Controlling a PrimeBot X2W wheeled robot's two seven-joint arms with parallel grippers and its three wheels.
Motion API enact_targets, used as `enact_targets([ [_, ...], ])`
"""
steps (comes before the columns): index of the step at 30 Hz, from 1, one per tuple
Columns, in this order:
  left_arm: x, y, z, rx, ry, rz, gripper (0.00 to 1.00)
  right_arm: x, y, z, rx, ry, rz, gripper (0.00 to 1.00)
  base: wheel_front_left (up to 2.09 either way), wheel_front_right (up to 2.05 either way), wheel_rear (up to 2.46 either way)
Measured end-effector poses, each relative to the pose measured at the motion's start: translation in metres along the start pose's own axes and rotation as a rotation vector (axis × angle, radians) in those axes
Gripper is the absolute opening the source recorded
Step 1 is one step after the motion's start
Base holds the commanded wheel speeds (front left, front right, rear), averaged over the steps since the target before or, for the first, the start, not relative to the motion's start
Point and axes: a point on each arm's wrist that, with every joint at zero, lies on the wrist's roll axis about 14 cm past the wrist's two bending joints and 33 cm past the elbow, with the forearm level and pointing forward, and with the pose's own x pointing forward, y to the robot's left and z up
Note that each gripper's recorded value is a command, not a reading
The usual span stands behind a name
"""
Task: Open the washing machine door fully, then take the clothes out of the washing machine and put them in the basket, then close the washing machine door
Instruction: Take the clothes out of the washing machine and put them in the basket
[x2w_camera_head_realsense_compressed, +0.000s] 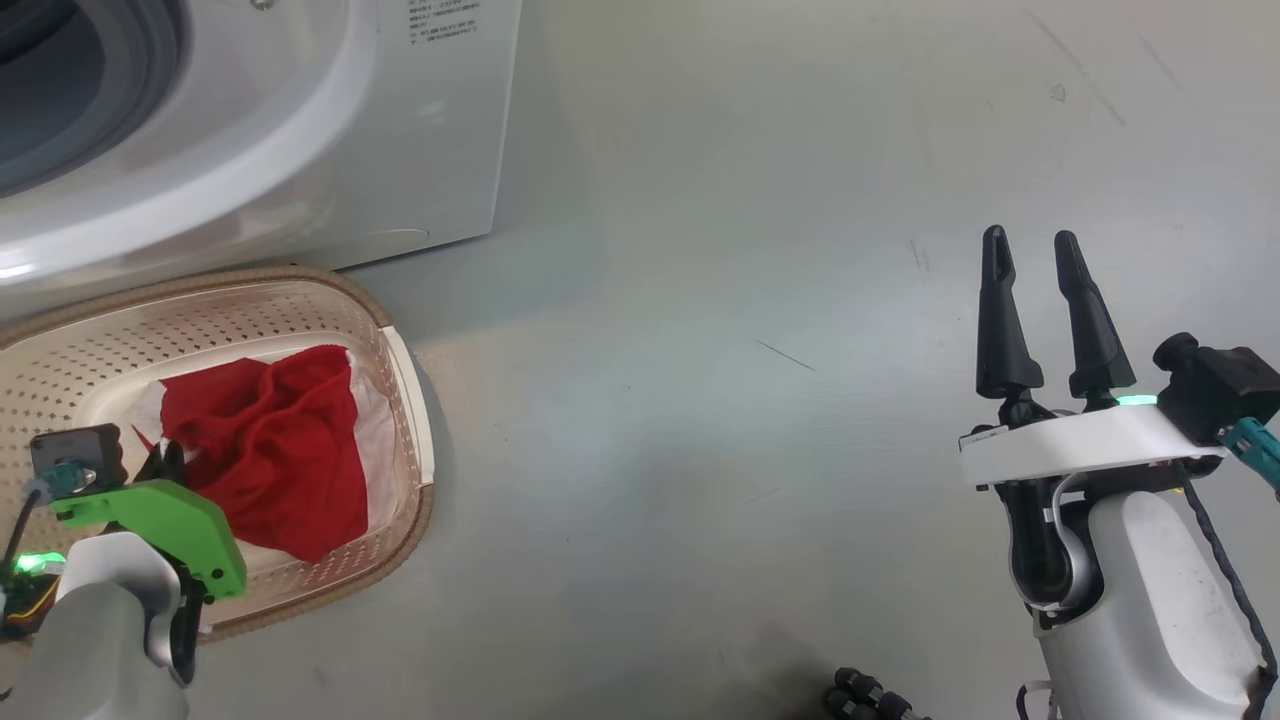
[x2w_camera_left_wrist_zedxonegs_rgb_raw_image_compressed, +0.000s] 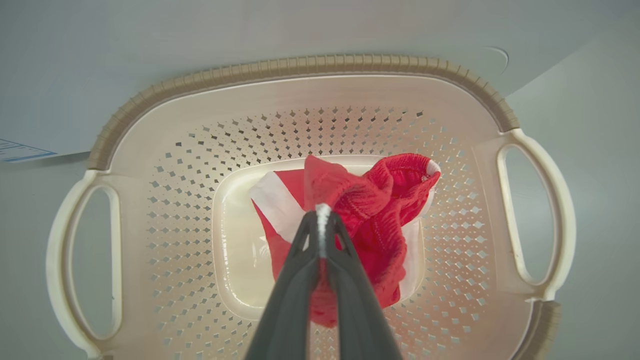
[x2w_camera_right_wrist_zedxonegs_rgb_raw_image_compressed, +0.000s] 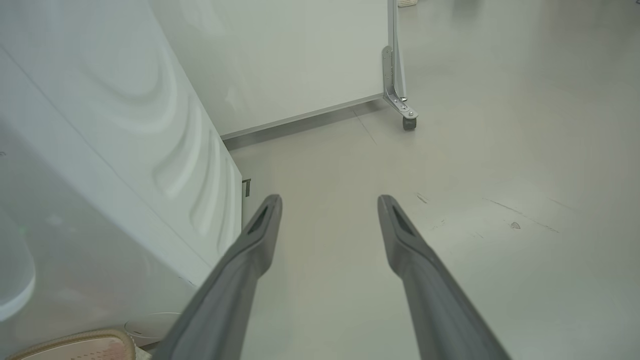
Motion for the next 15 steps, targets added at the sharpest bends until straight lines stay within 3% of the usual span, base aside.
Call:
enact_targets([
  [6,0.000,-0.007,0.003,-0.012,-0.011,-0.011,0.00,0.004,0.001,0.000,0.000,-0.008,0.004,1.00,0.00,0.00,0.00],
  [7,0.000,-0.007,0.003,-0.016,-0.011,-0.011,0.12,0.004,0.003,0.000,-0.001,-0.008,0.009,1.00,0.00,0.00,0.00],
  [8,-0.001,-0.007,0.003,-0.021,-0.011,-0.011,0.51,0.005,0.004,0.000,0.001,-0.009,0.013,1.00,0.00,0.00,0.00],
  [9,-0.002,-0.006,0.002,-0.025,-0.013,-0.009,1.00,0.006,0.006,0.000,0.002,-0.011,0.017,1.00,0.00,0.00,0.00],
  [15,-0.011,-0.001,0.000,-0.032,-0.023,0.009,1.00,0.009,0.014,0.008,0.010,-0.032,0.043,1.00,0.00,0.00,0.00],
])
